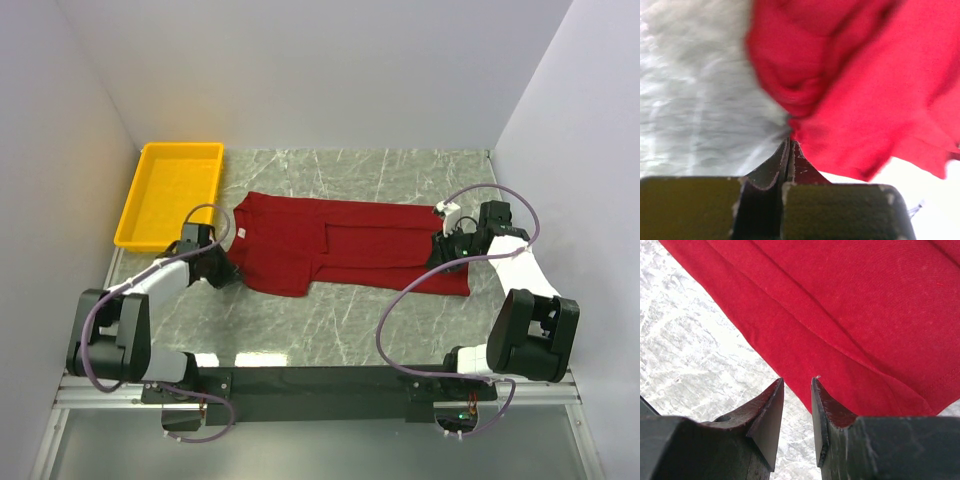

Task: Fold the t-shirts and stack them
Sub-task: Fold the tshirt

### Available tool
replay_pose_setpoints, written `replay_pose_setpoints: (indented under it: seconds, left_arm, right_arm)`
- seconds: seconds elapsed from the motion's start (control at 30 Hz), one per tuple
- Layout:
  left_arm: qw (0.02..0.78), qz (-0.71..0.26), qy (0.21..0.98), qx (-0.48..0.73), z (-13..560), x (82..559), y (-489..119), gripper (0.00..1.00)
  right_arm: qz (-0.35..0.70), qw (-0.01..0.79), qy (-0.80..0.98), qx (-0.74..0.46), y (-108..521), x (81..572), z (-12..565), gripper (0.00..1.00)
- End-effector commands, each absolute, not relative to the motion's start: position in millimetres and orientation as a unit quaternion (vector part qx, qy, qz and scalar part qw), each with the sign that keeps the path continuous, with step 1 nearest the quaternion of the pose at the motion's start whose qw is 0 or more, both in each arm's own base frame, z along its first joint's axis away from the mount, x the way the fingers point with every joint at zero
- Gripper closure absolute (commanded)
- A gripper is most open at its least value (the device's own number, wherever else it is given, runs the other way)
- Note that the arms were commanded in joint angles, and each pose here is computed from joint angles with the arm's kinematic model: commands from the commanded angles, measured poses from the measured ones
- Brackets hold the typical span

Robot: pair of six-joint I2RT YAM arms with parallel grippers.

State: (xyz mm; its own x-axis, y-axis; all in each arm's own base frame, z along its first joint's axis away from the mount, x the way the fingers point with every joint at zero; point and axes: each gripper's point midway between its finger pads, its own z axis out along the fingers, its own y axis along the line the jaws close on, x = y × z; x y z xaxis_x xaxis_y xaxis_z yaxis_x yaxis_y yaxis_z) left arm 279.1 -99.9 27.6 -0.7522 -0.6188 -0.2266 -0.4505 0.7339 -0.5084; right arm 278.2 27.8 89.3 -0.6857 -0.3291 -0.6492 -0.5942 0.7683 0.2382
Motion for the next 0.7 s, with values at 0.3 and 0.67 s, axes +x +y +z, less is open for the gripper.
replay_pose_setpoints:
  seconds: [0.3, 0.67]
  left_arm:
    - [0.282, -0.366, 0.852, -0.247, 154, 369, -141, 1.00]
    - [0.264, -0.401, 0.824, -0.302, 165, 466, -154, 1.00]
  right_arm:
    - [0.215, 0.338, 0.877, -0.267, 30, 293, 112, 0.64]
    - [0.214, 0.344, 0.874, -0.268, 30, 295, 109, 0.64]
